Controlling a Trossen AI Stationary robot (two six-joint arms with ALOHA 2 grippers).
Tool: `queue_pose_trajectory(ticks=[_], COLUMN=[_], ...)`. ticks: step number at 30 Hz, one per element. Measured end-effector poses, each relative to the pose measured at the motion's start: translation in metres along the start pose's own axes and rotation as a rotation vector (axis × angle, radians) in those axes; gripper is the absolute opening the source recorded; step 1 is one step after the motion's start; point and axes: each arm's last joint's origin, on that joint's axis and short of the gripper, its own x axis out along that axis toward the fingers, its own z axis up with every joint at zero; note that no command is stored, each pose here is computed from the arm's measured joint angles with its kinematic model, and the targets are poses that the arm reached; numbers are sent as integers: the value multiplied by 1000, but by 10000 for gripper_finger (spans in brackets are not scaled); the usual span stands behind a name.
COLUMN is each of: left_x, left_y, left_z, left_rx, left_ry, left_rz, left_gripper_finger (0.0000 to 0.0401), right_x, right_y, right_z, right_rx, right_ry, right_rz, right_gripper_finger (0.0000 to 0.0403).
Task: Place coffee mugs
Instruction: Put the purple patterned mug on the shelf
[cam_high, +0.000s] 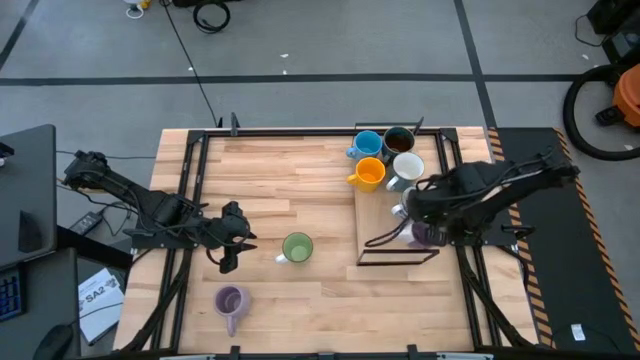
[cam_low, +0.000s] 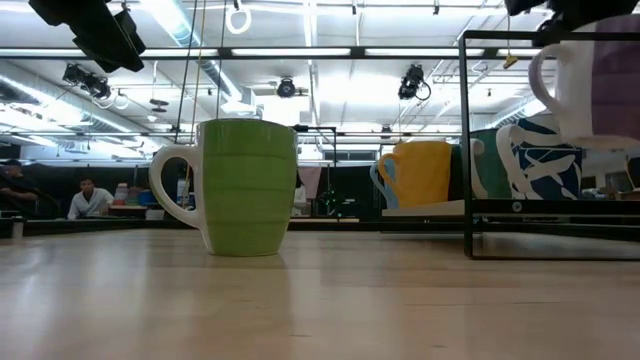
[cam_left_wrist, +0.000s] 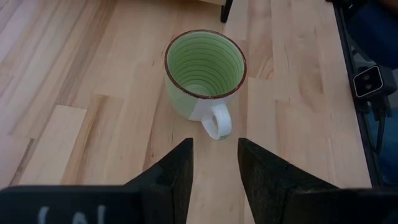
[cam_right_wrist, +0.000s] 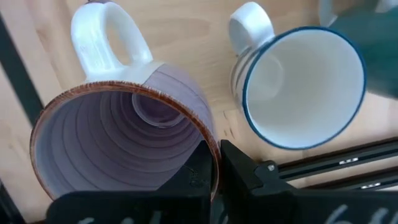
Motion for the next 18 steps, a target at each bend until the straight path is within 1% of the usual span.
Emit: queue_pose_trajectory(ticks=[5,18], left_x=[0,0], left_y=[0,0], left_z=[0,0], left_rx=[0,0], left_ry=[0,0], left_rz=[0,0], left_gripper_finger=[132,132], right_x=[11,33], right_y=[3,9], right_z=[12,33], right_rx=[-58,-154], right_ry=[56,145], right_rz=[-26,-61], right_gripper_finger=[24,28])
